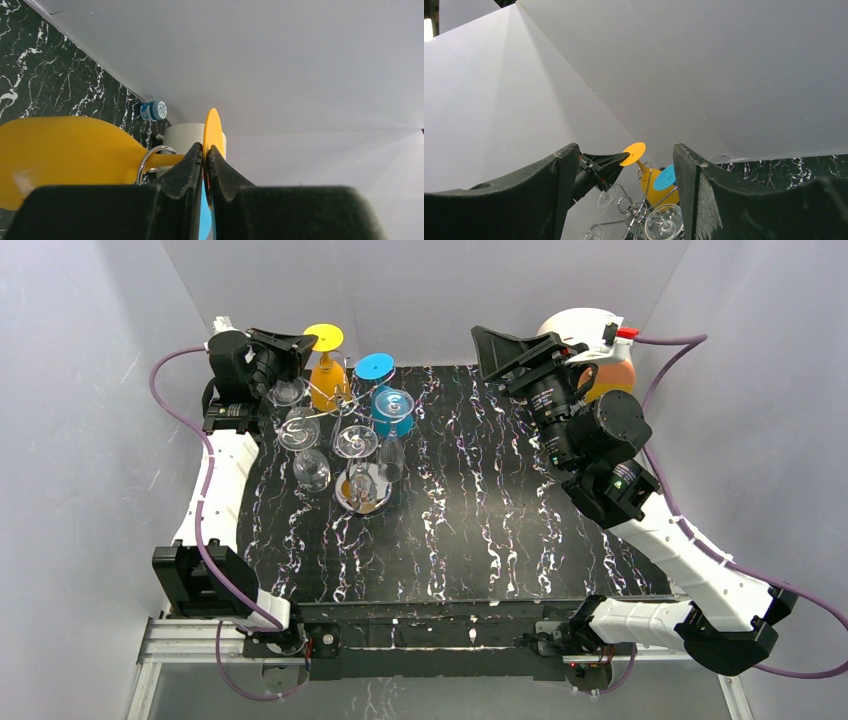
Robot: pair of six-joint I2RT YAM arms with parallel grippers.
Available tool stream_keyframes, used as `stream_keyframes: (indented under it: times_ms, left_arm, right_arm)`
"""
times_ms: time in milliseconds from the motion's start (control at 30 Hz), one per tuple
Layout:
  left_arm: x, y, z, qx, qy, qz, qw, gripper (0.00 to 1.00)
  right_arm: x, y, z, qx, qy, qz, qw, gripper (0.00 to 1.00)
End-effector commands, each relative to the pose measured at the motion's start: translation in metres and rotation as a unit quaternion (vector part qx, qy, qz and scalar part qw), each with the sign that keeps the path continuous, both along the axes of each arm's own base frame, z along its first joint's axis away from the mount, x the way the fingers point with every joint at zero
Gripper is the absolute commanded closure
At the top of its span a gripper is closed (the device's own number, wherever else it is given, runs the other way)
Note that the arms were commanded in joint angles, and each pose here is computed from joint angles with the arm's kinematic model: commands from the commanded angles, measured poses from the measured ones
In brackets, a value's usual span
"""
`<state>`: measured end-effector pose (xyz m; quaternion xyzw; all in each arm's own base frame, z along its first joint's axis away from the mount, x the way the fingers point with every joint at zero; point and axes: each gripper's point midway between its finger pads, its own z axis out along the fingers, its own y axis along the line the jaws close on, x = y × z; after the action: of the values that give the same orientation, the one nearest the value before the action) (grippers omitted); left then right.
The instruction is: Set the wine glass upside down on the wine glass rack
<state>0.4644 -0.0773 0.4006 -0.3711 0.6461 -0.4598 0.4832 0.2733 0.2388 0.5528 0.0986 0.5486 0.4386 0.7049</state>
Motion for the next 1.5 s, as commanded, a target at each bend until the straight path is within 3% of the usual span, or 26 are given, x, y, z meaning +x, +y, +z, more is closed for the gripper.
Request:
stream_keyframes:
  times_ms: [0,200,700,833,900,933,1100,1267,1467]
  left_arm:
    - [-0.016,0.013,0.033,0.031,-0.043,0.03,0.998,0.9]
    - [-0.025,0.017,0.022,0.076,-0.018,0.034,0.996,0.77]
    - [-0.045,0.034,0.029,0.159,0.001,0.06,0.986,0.65]
    - [-0.057,0.043,0.038,0.204,0.003,0.073,0.976,0.51]
    - [-0.066,0.05,0.042,0.233,0.008,0.08,0.969,0.37]
    - [-0.071,0.054,0.045,0.25,0.01,0.086,0.964,0.28]
    - [-0.112,0.082,0.052,0.324,0.067,0.126,0.935,0.17]
    - [-0.167,0.107,0.039,0.371,0.134,0.161,0.905,0.13]
    - [-0.231,0.118,0.027,0.391,0.154,0.18,0.889,0.09]
  right_arm:
    - [-0.006,-0.014,0.013,0.025,-0.01,-0.009,1.0,0.24]
    - [-0.007,-0.013,0.011,0.025,-0.009,-0.005,1.0,0.24]
    - [-0.009,-0.014,0.009,0.023,-0.005,-0.002,1.0,0.24]
    - [-0.01,-0.017,0.007,0.021,0.001,-0.005,1.0,0.24]
    - [-0.01,-0.019,0.002,0.018,0.01,-0.008,1.0,0.24]
    - [-0.01,-0.02,-0.003,0.015,0.016,-0.01,1.0,0.24]
    - [-0.01,-0.039,-0.024,-0.005,0.059,-0.044,0.997,0.24]
    - [-0.013,-0.08,-0.062,-0.063,0.116,-0.121,0.984,0.23]
    - [-0.028,-0.132,-0.096,-0.138,0.149,-0.198,0.959,0.19]
